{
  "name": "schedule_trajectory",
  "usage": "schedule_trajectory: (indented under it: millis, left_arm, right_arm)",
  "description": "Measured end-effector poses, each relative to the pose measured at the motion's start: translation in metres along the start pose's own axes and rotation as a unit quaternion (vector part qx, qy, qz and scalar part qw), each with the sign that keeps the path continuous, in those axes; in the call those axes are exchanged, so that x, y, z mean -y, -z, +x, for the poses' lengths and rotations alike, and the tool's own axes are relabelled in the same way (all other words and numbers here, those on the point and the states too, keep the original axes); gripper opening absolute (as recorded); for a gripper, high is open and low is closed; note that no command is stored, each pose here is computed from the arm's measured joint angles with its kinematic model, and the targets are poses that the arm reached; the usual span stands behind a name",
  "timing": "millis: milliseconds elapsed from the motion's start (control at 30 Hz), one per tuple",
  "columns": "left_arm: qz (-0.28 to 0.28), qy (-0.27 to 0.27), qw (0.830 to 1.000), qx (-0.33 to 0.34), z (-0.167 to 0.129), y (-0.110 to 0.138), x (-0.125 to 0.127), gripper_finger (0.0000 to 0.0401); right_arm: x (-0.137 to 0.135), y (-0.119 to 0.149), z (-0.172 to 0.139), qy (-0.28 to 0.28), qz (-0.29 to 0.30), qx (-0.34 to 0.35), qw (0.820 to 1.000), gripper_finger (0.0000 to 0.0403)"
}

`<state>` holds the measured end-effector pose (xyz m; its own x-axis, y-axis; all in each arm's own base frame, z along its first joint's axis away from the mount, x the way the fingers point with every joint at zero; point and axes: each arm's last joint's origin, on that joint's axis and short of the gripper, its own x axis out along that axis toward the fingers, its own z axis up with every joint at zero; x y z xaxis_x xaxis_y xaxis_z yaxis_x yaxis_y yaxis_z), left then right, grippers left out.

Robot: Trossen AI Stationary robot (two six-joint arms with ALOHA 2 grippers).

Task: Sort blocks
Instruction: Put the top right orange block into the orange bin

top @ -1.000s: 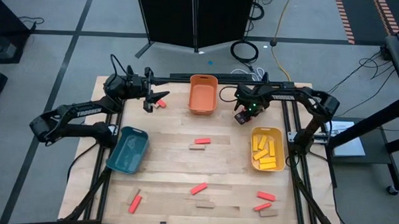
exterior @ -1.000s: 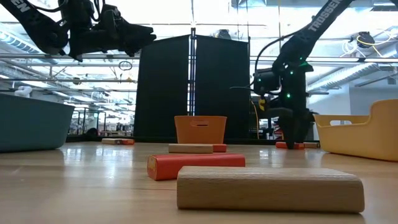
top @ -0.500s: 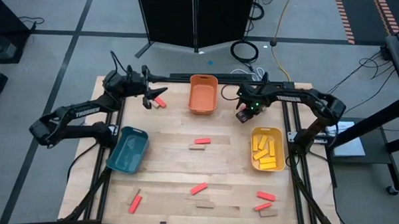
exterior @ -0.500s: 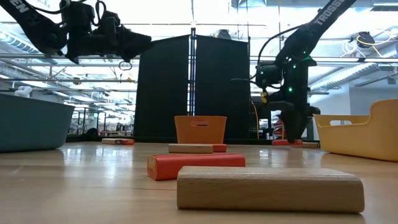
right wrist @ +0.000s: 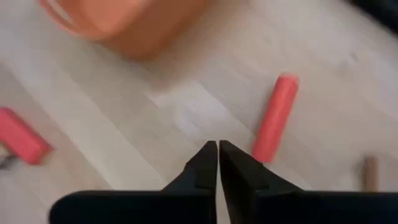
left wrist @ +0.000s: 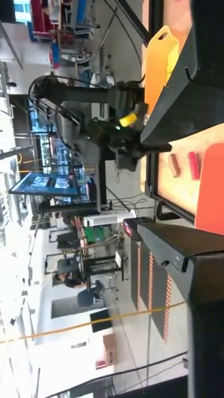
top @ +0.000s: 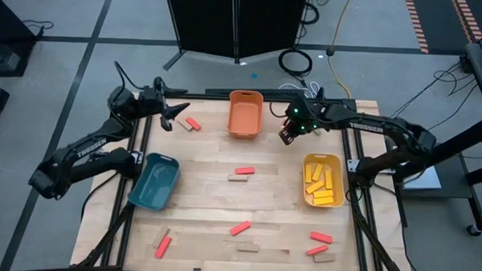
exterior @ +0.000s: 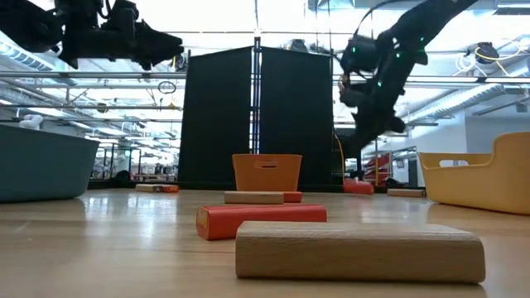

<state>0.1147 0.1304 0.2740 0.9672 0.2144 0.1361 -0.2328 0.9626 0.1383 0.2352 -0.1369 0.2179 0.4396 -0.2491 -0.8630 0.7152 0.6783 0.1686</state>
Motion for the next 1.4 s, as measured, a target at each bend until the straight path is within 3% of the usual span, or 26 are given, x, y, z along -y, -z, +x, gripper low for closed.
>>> schedule_trajectory:
  millis: [133,333,467,667,833,1133,1400]
  left_arm:
    - [0.000,-0.001,1.000,-0.012,0.002,0.004,-0.002,0.0217]
    - [-0.010,-0.004,1.000,-0.026,0.005,0.011,-0.004,0.0217]
    - [-0.012,-0.004,1.000,-0.028,0.005,0.012,-0.004,0.0217]
    - [-0.015,-0.004,0.999,-0.031,0.005,0.012,-0.004,0.0217]
    - [-0.014,-0.004,0.999,-0.030,0.005,0.012,-0.004,0.0217]
    - [-0.008,-0.003,0.999,-0.033,0.005,0.013,-0.004,0.0217]
    - [-0.008,-0.003,0.999,-0.033,0.005,0.013,-0.004,0.0217]
  right_arm:
    - [-0.003,-0.003,-0.008,-0.008,0.002,0.032,0.999,0.0006]
    - [0.007,-0.012,-0.002,0.027,0.022,0.063,0.997,0.0035]
    - [0.010,-0.011,0.015,0.019,0.043,0.031,0.998,0.0079]
    - [0.009,-0.008,0.045,0.037,0.026,-0.001,0.999,0.0162]
    - [0.005,-0.005,0.063,0.042,0.052,-0.012,0.998,0.0198]
    - [0.006,0.002,0.091,0.062,0.061,-0.045,0.995,0.0189]
    - [0.007,0.002,0.081,0.084,0.063,-0.031,0.994,0.0131]
